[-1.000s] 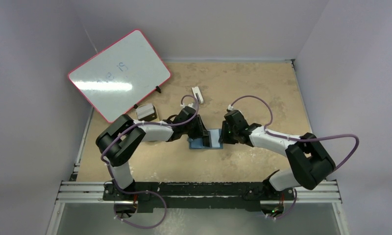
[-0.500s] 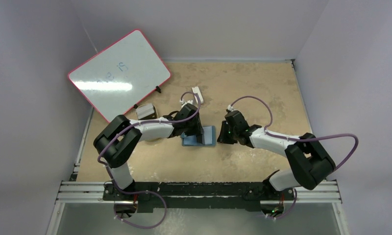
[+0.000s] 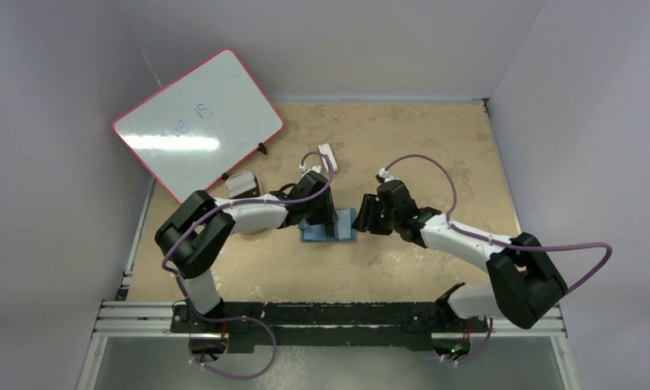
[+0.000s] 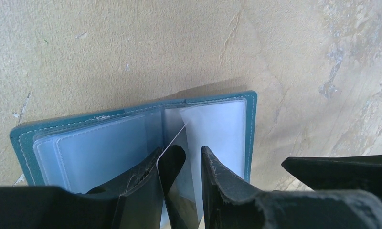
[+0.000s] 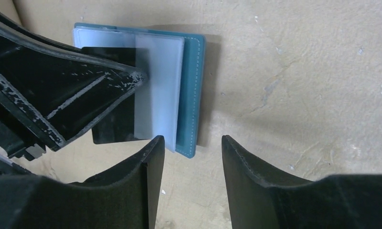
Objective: Put the credit cards into the card holder
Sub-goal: Insert the credit card into the card holder.
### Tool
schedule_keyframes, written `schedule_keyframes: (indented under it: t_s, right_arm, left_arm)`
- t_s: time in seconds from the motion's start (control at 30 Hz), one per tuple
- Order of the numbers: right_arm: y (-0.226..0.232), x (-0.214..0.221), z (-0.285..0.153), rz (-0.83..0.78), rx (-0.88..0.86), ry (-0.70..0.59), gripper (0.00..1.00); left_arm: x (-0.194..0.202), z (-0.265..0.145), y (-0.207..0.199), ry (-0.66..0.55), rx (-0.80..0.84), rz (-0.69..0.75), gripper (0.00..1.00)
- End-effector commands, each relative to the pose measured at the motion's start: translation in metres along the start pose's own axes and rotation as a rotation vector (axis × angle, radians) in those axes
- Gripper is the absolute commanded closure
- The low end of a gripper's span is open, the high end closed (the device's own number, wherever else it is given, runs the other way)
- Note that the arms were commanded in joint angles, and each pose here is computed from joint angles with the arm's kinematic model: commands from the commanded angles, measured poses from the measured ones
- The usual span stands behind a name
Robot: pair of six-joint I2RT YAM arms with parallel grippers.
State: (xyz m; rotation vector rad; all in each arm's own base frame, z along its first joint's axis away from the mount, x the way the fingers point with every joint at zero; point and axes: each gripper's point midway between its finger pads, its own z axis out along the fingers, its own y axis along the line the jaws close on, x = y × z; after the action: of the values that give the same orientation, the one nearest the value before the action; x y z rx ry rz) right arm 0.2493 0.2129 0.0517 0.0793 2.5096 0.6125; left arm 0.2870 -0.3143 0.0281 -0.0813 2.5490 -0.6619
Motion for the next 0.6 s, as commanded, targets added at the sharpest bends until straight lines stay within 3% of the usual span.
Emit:
schedule_keyframes:
  t_s: [0.0, 0.27, 0.57]
  right_arm:
    - [0.025, -0.020, 0.002, 0.021, -0.100, -0.048, 0.48]
    - [0.022, -0.017, 0.022, 0.083, -0.194, 0.000, 0.40]
    - [0.022, -0.001, 0.038, 0.097, -0.250, 0.046, 0.51]
  left_arm:
    - [0.009, 0.001, 0.007, 0.023, 0.002, 0.040, 0.68]
    - [0.014, 0.002, 0.013, 0.037, -0.012, 0.067, 0.69]
    - [0.011, 0.000, 0.014, 0.017, -0.010, 0.074, 0.69]
